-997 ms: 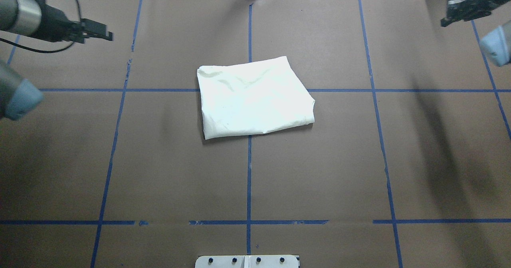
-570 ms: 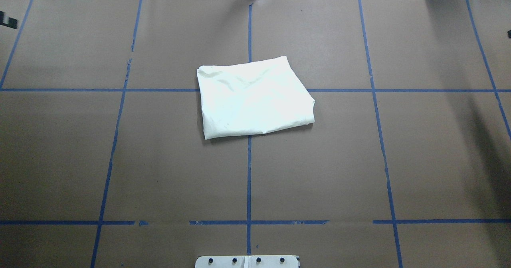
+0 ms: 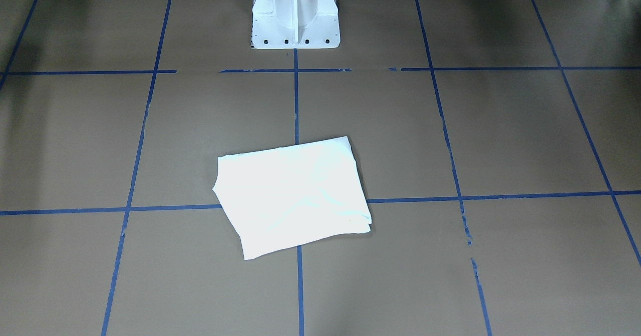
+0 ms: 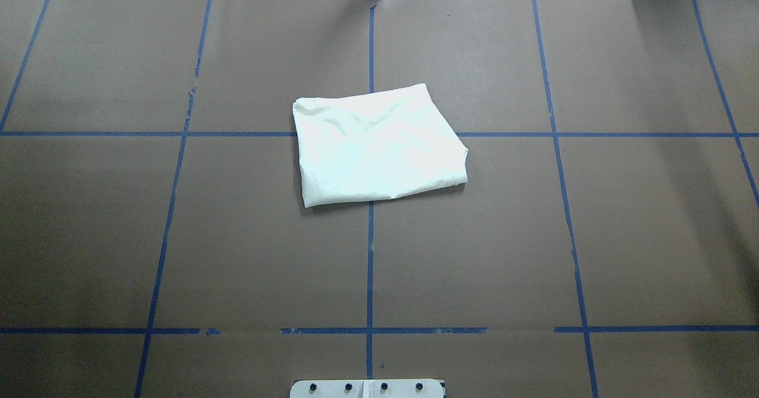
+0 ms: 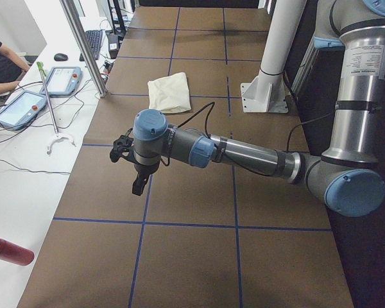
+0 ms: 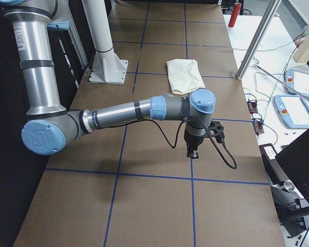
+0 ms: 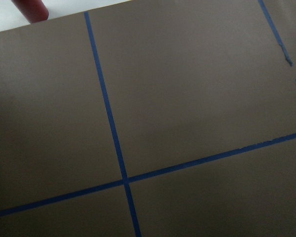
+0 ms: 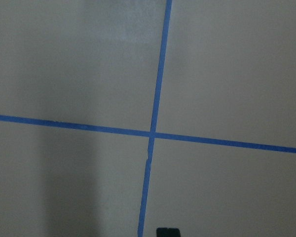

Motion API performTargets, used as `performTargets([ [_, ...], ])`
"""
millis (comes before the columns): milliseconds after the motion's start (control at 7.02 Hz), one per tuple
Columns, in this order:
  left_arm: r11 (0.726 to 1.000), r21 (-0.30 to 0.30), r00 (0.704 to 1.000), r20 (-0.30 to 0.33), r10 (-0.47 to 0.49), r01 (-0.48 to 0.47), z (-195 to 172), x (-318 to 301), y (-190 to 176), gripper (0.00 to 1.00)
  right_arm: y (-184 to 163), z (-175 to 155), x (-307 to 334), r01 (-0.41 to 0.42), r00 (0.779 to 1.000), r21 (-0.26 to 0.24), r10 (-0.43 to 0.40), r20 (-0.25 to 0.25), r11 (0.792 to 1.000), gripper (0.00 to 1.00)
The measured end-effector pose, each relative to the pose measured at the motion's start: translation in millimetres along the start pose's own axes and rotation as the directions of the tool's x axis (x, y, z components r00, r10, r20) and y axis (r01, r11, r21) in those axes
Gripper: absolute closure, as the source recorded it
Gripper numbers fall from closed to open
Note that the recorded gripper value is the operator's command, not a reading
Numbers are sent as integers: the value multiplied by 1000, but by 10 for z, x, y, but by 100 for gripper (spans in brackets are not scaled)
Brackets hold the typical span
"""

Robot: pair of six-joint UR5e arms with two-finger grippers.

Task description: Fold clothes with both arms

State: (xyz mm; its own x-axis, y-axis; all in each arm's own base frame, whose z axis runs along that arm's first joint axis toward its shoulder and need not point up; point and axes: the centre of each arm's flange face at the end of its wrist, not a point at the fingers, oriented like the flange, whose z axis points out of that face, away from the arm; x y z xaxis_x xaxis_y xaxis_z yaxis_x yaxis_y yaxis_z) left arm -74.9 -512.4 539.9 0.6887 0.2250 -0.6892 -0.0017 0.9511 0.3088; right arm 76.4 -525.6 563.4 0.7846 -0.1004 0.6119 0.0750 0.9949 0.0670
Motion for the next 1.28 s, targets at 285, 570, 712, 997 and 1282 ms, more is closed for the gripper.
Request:
performTargets([
  [285,999,-37,999,-5,-34,34,76,-89,195,0,256,233,93,-19,997,-24,21,70,1000,0],
  [570,997,-57,999,1,-54,54,119,-132,429,0,368,335,103,-31,991,-22,34,133,999,0],
  [712,995,-64,997,4,-74,74,119,-126,509,0,385,347,95,-39,988,-22,42,151,999,0],
  [997,988,-69,991,6,-135,135,87,-80,554,0,424,383,101,-50,984,-27,54,172,998,0],
  [1282,987,-65,990,9,-144,144,76,-65,559,0,455,420,127,-52,984,-20,55,170,998,0],
])
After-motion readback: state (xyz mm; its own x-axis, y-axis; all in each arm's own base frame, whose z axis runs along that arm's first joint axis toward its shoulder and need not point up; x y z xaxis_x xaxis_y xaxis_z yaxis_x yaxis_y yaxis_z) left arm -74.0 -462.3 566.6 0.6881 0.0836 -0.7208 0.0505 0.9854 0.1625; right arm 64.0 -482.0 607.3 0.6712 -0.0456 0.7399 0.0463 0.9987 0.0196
